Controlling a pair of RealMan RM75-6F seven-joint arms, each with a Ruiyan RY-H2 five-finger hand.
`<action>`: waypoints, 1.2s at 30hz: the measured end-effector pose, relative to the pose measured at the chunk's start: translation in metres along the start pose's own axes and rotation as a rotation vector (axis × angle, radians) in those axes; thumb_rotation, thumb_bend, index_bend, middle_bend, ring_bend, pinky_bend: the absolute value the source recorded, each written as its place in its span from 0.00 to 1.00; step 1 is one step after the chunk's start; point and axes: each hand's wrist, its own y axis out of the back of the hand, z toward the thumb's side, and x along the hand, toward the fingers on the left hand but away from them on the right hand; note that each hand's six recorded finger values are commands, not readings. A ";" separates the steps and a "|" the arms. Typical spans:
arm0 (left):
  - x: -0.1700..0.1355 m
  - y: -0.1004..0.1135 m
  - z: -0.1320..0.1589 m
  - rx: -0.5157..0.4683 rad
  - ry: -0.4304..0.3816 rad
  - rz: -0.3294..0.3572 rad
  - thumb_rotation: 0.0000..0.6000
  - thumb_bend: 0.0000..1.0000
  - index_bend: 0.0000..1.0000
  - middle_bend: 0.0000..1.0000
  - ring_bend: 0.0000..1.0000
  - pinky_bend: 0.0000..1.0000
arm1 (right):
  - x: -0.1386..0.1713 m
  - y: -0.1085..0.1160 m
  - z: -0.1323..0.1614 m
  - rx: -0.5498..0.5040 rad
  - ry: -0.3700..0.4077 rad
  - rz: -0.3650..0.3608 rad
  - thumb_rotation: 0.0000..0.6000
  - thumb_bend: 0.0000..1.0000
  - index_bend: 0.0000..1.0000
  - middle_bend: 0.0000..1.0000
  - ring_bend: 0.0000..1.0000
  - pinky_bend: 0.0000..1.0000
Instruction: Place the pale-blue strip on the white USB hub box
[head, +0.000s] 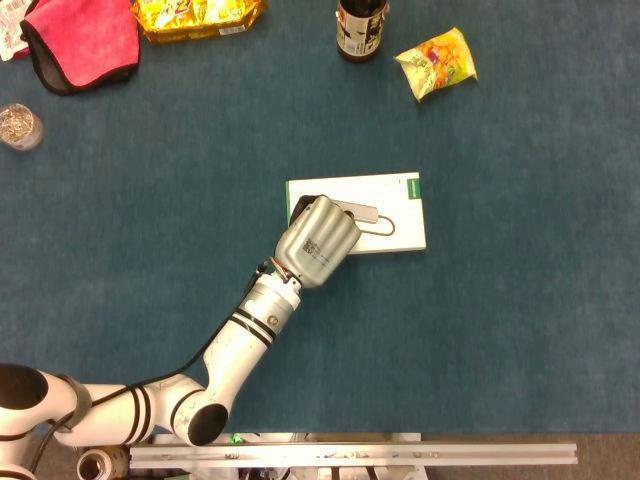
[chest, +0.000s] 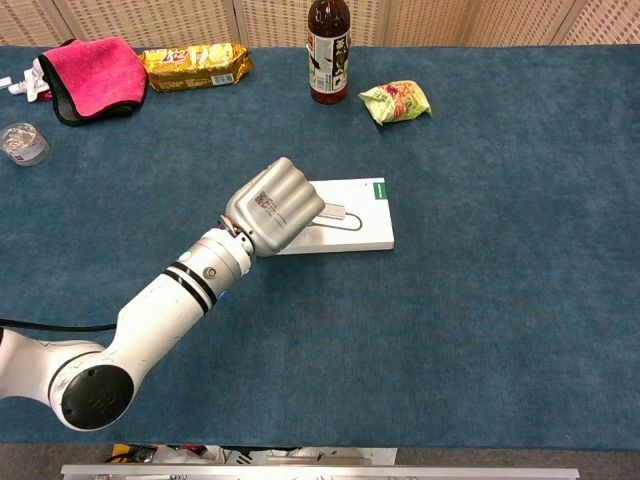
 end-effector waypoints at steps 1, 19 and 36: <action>0.000 0.000 0.000 -0.002 0.001 -0.002 1.00 0.37 0.46 0.99 1.00 1.00 | 0.000 0.000 0.000 0.000 0.001 0.000 0.84 0.26 0.26 0.45 0.38 0.41; -0.002 0.002 0.003 -0.014 0.004 -0.039 1.00 0.37 0.36 0.99 1.00 1.00 | -0.001 0.000 -0.001 0.001 -0.001 0.000 0.84 0.26 0.26 0.45 0.38 0.41; 0.000 0.006 0.002 -0.031 0.017 -0.036 0.98 0.34 0.33 0.99 1.00 1.00 | 0.000 0.000 -0.003 -0.001 -0.006 0.000 0.84 0.26 0.26 0.45 0.38 0.41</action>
